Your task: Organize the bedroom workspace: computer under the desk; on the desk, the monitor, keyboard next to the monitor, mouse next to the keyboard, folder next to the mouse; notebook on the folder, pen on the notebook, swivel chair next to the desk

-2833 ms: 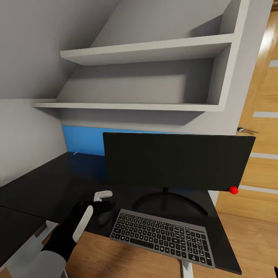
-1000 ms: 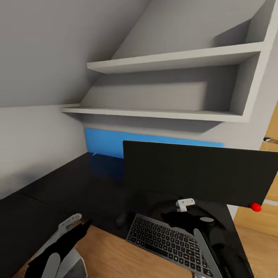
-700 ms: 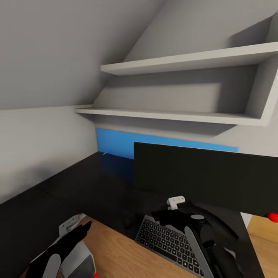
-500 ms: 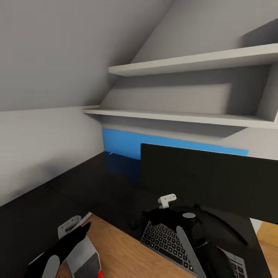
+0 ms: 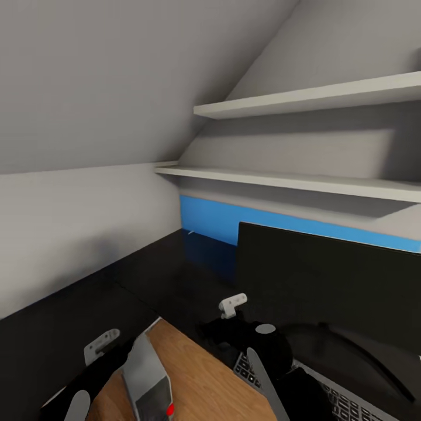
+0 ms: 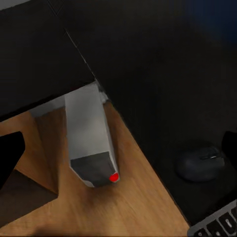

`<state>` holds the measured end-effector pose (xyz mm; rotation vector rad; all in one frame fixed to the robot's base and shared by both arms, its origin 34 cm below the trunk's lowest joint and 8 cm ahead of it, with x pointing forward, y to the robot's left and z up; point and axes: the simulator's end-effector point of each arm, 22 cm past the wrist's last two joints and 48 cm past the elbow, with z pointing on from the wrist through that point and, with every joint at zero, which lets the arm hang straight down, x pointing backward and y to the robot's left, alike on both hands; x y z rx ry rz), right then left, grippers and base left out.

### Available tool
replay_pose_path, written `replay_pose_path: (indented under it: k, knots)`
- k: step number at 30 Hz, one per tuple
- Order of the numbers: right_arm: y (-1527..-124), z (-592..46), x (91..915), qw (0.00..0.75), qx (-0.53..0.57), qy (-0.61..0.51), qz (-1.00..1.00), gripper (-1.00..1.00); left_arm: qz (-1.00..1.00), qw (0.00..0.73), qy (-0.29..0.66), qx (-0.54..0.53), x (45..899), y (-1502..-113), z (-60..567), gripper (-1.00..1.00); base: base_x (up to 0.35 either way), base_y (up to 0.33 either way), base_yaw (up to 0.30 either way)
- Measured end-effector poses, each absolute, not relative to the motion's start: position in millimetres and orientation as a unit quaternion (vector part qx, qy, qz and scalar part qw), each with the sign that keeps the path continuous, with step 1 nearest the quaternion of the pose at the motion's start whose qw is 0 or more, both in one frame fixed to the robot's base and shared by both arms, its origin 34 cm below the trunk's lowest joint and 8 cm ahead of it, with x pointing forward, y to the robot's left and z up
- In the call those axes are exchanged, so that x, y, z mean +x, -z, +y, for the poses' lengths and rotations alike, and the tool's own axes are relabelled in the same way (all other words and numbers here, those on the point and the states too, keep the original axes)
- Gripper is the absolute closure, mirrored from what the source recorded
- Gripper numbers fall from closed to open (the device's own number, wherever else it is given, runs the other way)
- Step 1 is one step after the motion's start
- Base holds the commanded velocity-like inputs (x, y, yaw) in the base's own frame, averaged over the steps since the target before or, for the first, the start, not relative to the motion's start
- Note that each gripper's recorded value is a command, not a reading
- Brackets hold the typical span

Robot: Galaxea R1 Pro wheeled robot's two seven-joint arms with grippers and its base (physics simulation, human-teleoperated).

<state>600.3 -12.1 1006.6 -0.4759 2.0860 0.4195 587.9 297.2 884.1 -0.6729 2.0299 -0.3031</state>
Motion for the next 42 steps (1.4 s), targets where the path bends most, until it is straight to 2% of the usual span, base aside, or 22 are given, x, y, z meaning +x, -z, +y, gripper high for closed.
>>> replay_pose_path:
  k: [26, 42]
  knots:
    - [-1028, -9, 595, 0.462, -0.198, -0.169, 0.848, -1.00, 0.821, 0.478, 0.121, -0.288, 578, -901, 304, -1.00, -0.001, -0.001, 0.256]
    - [-1029, -6, 595, 0.461, -0.198, -0.172, 0.848, -1.00, 0.808, 0.490, 0.128, -0.302, 579, -905, 308, -1.00, -0.239, -0.193, 0.270]
